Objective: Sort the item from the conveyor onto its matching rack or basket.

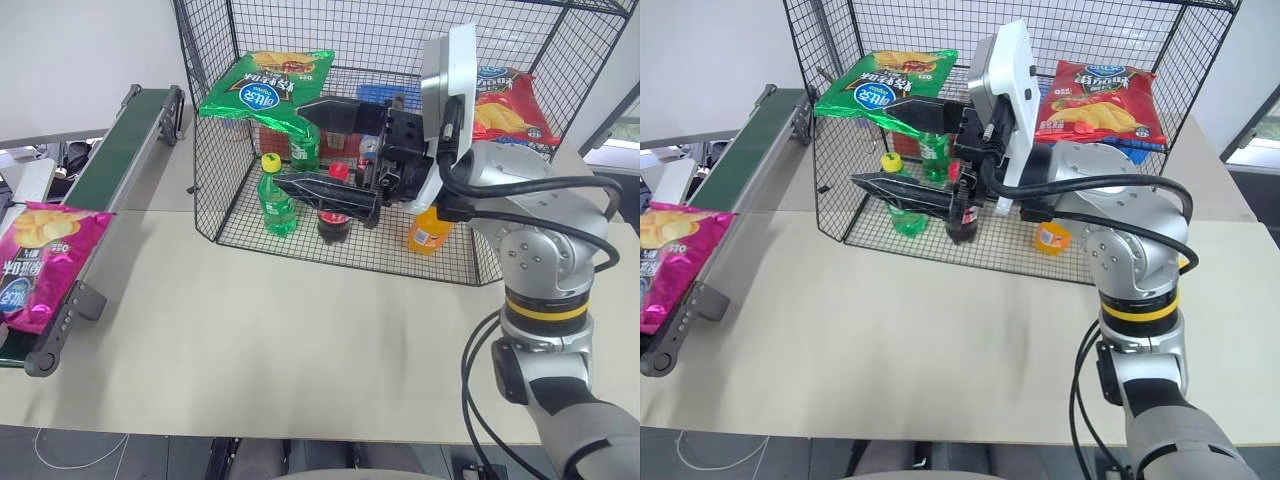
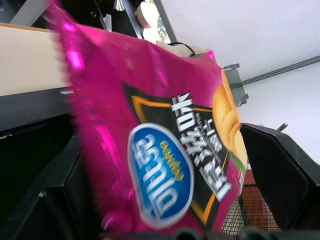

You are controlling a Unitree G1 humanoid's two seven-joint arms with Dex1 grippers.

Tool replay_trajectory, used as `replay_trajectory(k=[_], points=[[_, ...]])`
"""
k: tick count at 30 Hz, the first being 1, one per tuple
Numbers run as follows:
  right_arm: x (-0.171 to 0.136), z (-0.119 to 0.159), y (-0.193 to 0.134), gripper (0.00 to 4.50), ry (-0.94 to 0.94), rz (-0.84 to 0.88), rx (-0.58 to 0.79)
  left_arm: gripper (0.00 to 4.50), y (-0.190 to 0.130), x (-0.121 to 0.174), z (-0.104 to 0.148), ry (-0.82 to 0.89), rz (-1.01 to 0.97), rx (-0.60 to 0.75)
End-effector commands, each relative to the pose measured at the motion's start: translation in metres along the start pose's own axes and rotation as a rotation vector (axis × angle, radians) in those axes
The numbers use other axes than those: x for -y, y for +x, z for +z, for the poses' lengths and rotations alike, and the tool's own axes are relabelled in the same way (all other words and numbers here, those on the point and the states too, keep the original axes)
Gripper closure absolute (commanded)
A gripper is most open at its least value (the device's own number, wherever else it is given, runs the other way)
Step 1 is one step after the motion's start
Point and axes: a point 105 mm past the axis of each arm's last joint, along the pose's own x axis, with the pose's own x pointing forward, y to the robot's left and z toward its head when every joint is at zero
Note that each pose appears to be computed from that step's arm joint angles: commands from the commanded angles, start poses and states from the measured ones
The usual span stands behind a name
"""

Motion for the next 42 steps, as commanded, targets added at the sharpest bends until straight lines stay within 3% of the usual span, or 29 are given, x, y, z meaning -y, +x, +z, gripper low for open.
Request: replay_trajectory(k=[1, 8, 12, 20, 31, 42], points=[[-0.005, 0.015, -0.003, 0.0, -0.038, 0.007, 0.044, 1.27, -0.004, 0.012, 0.009, 0.017, -0.048, 0.025], [-0.004, 0.015, -0.005, 0.0, -0.037, 0.001, 0.044, 4.49, -0.003, 0.015, 0.008, 0.022, -0.067, 0.023], [-0.003, 0.014, -0.006, 0.0, -0.04, -0.004, 0.039, 4.49, -0.004, 0.025, 0.005, 0.024, -0.112, 0.015], [0.008, 0.006, -0.021, 0.0, -0.053, -0.07, -0.017, 4.49, -0.033, 0.09, -0.025, 0.146, -0.434, -0.171], [0.025, -0.002, -0.05, 0.0, -0.08, -0.204, -0.09, 4.49, -0.076, 0.176, -0.114, 0.432, -0.953, -0.57], [0.028, 0.008, -0.068, 0.0, -0.144, -0.33, -0.111, 4.49, -0.096, 0.246, -0.165, 0.422, -1.306, -0.823]])
